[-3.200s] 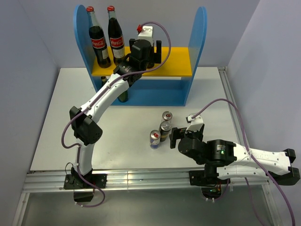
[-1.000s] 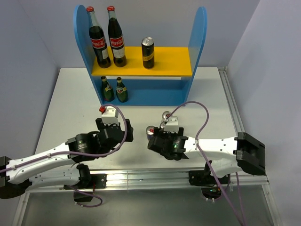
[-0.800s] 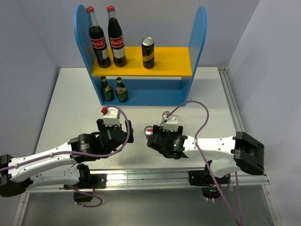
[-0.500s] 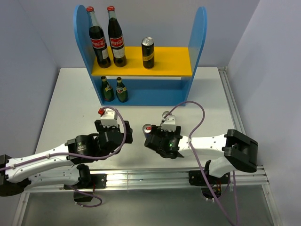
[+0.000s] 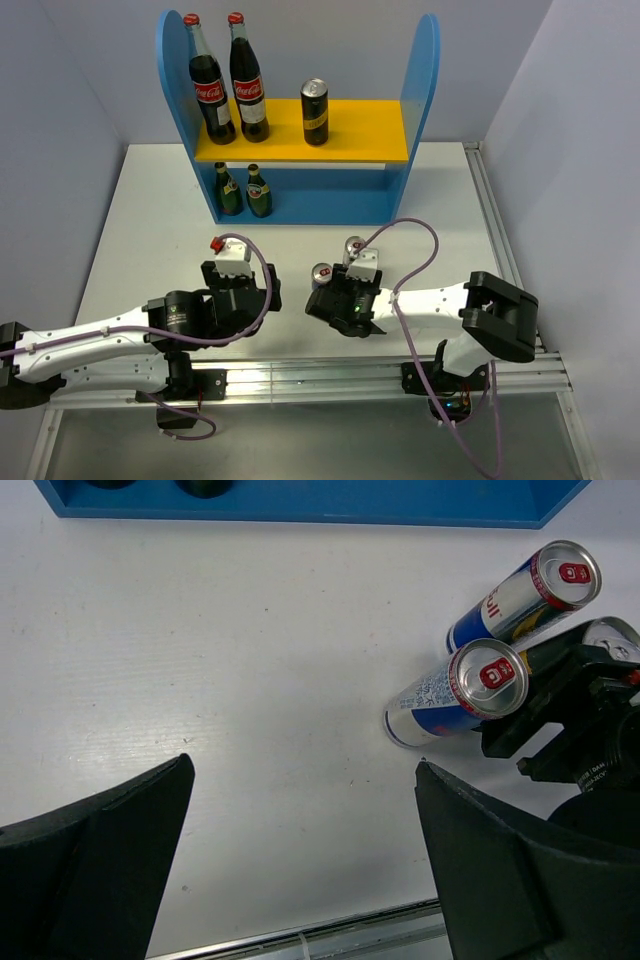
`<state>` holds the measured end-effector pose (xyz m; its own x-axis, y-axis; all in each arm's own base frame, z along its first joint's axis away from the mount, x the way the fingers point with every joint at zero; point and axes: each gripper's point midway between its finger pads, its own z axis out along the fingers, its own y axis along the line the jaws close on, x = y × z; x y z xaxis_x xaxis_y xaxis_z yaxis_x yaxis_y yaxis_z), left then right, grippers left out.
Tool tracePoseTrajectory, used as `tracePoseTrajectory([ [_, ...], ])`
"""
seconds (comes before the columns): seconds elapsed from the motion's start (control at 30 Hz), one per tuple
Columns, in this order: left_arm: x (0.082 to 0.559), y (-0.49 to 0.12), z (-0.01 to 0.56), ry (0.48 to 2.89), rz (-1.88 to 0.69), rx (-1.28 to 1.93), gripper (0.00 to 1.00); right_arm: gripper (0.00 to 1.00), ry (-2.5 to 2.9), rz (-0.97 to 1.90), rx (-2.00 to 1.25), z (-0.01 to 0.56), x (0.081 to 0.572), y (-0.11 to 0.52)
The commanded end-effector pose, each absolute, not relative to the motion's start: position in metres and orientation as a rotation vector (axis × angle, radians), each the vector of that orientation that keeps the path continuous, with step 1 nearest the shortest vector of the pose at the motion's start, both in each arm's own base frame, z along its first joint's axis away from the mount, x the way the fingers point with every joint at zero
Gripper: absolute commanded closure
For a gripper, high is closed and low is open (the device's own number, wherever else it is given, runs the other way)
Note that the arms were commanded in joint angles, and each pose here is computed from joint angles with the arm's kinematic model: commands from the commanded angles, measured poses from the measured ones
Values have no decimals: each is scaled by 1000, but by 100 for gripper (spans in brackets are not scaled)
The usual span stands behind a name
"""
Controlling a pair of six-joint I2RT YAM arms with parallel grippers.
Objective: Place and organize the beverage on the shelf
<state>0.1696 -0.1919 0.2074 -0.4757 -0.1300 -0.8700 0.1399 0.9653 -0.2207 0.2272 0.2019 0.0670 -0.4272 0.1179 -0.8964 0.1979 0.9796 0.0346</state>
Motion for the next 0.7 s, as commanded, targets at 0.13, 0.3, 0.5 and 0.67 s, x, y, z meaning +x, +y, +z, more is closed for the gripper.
tracePoseTrajectory([
  [0.13, 170, -188, 209, 2020, -309, -21, 1, 50, 1946, -128, 305, 74, 234, 192],
  [0.3, 169, -188, 210, 2022, -308, -19, 1, 80, 1963, -127, 309, 74, 230, 190],
  [0.5, 167, -181, 226, 2043, -262, 1, 1, 99, 1971, -85, 324, 109, 218, 188],
  [0.67, 168, -163, 239, 2037, -160, -8, 1, 100, 1938, -40, 342, 165, 210, 179],
])
